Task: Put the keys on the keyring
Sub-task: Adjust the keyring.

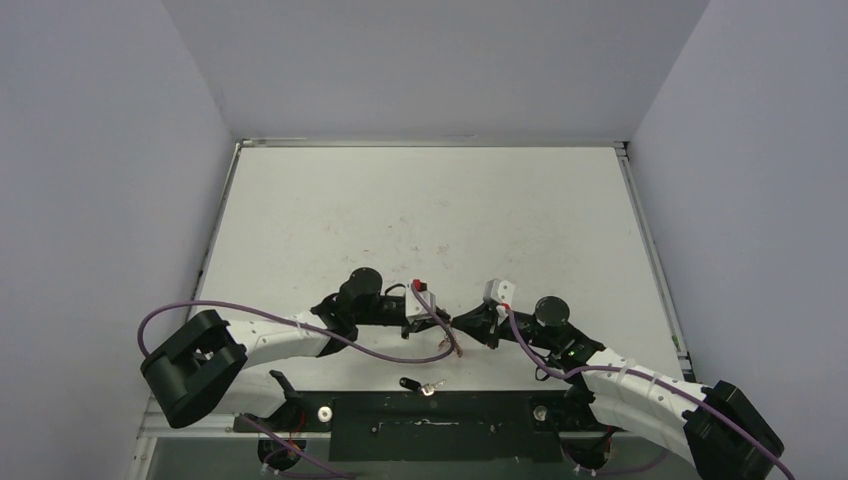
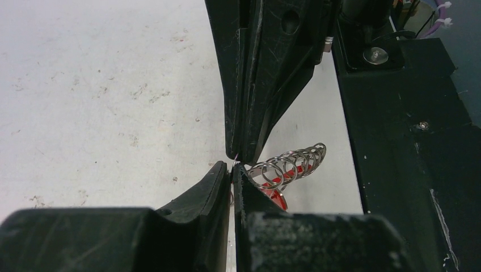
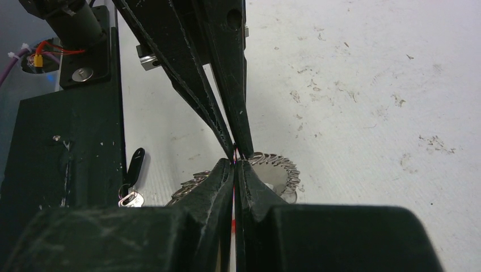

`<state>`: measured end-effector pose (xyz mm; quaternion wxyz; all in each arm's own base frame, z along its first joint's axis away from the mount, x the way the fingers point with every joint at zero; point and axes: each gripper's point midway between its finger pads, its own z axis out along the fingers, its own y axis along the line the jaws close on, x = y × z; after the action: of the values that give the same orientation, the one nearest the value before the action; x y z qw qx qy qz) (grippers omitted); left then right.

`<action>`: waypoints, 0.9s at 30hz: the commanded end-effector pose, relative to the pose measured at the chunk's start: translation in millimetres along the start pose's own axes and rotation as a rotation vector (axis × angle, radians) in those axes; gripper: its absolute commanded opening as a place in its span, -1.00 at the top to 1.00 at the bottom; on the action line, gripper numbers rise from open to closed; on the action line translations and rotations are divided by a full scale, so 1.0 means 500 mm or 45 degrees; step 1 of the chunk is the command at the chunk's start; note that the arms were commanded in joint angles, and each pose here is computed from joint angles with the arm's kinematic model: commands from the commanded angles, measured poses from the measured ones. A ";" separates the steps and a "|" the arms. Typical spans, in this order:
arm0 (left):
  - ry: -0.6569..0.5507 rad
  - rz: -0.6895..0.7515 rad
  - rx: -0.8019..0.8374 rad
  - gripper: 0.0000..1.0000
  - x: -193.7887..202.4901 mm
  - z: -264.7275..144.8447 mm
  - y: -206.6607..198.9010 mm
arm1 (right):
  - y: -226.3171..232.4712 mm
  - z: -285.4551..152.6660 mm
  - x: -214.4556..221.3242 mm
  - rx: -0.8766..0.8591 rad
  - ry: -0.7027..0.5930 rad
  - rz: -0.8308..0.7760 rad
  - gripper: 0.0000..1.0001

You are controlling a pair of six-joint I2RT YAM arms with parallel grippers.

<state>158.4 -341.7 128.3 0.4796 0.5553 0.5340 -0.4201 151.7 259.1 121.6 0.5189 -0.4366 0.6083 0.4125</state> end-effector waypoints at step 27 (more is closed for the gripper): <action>-0.021 0.073 -0.047 0.56 -0.060 0.005 0.026 | -0.001 0.005 -0.045 -0.002 -0.104 -0.061 1.00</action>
<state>164.0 -338.4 125.3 0.4697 0.5654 0.5524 -0.3931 153.3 258.8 122.9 0.5229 -0.4342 0.6081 0.4102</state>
